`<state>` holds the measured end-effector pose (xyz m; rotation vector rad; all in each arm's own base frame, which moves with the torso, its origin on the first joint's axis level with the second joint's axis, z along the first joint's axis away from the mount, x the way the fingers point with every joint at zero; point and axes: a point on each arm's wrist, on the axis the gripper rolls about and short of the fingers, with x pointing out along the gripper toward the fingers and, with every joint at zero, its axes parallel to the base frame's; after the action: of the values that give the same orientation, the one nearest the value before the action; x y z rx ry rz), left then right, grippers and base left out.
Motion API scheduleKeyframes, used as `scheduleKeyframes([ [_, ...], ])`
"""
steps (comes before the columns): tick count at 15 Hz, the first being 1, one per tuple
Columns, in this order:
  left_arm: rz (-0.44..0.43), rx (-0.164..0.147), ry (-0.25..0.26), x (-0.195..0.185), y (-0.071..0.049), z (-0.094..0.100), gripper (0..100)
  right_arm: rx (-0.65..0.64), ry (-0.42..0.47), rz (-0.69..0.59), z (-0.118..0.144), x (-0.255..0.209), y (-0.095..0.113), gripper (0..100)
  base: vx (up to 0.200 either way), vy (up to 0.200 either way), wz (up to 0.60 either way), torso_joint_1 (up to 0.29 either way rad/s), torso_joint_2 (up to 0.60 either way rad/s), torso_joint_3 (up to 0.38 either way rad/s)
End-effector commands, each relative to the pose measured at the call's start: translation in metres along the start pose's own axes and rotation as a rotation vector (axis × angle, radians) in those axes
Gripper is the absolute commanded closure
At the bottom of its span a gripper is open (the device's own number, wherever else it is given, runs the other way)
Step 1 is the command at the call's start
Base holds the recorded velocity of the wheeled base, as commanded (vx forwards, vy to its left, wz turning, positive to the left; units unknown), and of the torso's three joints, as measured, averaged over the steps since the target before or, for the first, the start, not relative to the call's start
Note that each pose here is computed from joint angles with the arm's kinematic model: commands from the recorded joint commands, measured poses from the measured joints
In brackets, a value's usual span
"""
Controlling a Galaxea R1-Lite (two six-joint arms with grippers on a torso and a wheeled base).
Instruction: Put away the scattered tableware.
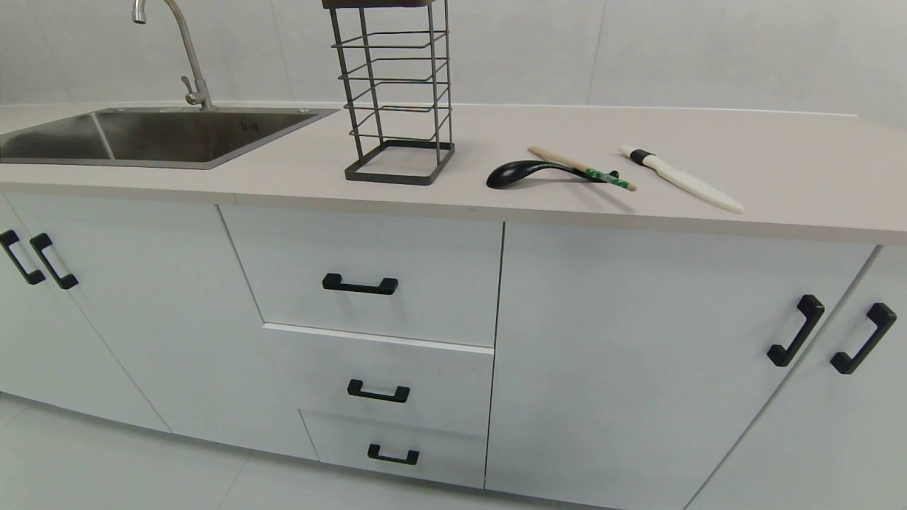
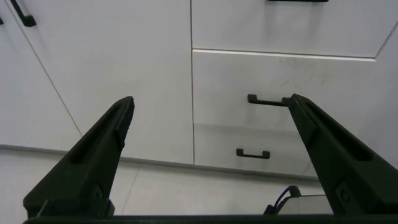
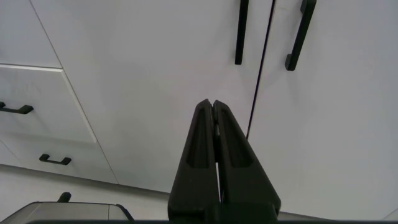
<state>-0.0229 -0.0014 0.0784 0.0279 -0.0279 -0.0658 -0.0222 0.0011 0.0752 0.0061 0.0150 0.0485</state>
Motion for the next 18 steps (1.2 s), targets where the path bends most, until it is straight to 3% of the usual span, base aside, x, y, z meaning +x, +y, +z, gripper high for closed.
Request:
scheduleKeyframes([
  [1, -0.002, 0.039, -0.129, -0.004, 0.0, 0.022, 0, 0.0, 0.002, 0.001, 0.0, 0.0, 0.0, 100, 0.0, 0.0, 0.0, 0.0, 0.0, 0.0],
  [2, 0.017, 0.043, -0.323, -0.016, 0.001, 0.071, 0, 0.0, 0.002, 0.001, 0.0, 0.0, 0.0, 100, 0.0, 0.0, 0.0, 0.0, 0.0, 0.0],
  [3, 0.021, -0.001, -0.349, -0.018, 0.002, 0.098, 0, 0.0, 0.002, 0.001, 0.0, 0.0, 0.0, 100, 0.0, 0.0, 0.0, 0.0, 0.0, 0.0],
  [4, 0.011, -0.005, -0.328, -0.017, 0.002, 0.097, 0, 0.001, 0.002, -0.001, 0.0, 0.0, 0.0, 100, 0.0, 0.0, 0.0, 0.0, 0.0, 0.0],
  [5, -0.015, 0.01, -0.238, -0.009, 0.003, 0.091, 0, 0.0, 0.0, 0.001, 0.0, 0.0, 0.0, 100, 0.0, 0.0, 0.0, 0.0, 0.0, 0.0],
  [6, -0.015, 0.01, -0.238, -0.009, 0.003, 0.091, 0, 0.0, 0.0, 0.001, 0.0, 0.0, 0.0, 100, 0.0, 0.0, 0.0, 0.0, 0.0, 0.0],
  [7, -0.125, 0.133, -0.127, 0.009, 0.002, 0.091, 0, 0.0, 0.0, 0.001, 0.0, 0.0, 0.0, 100, 0.0, 0.0, 0.0, 0.0, 0.0, 0.0],
  [9, -0.152, 0.183, -0.06, 0.02, 0.001, 0.09, 0, 0.0, 0.002, 0.001, 0.0, 0.0, 0.0, 100, 0.0, 0.0, 0.0, 0.0, 0.0, 0.0],
  [10, -0.159, 0.232, -0.019, 0.028, 0.001, 0.089, 0, 0.001, 0.002, -0.001, 0.0, 0.0, 0.0, 100, 0.0, 0.0, 0.0, 0.0, 0.0, 0.0],
  [12, -0.189, 0.374, 0.047, 0.041, 0.001, 0.087, 0, 0.0, 0.0, 0.001, 0.0, 0.0, 0.0, 100, 0.0, 0.0, 0.0, 0.0, 0.0, 0.0],
  [15, -0.411, 0.533, 0.059, 0.056, -0.003, 0.086, 0, 0.0, 0.0, 0.001, 0.0, 0.0, 0.0, 100, 0.0, 0.0, 0.0, 0.0, 0.0, 0.0],
  [16, -0.47, 0.555, 0.084, 0.061, -0.005, 0.082, 0, 0.0, 0.002, 0.001, 0.0, 0.0, 0.0, 100, 0.0, 0.0, 0.0, 0.0, 0.0, 0.0],
  [17, -0.478, 0.558, 0.092, 0.062, -0.005, 0.08, 0, 0.0, 0.0, 0.001, 0.0, 0.0, 0.0, 100, 0.0, 0.0, 0.0, 0.0, 0.0, 0.0],
  [18, -0.507, 0.591, 0.141, 0.067, -0.007, 0.071, 0, 0.0, 0.002, 0.001, 0.0, 0.0, 0.0, 100, 0.0, 0.0, 0.0, 0.0, 0.0, 0.0],
])
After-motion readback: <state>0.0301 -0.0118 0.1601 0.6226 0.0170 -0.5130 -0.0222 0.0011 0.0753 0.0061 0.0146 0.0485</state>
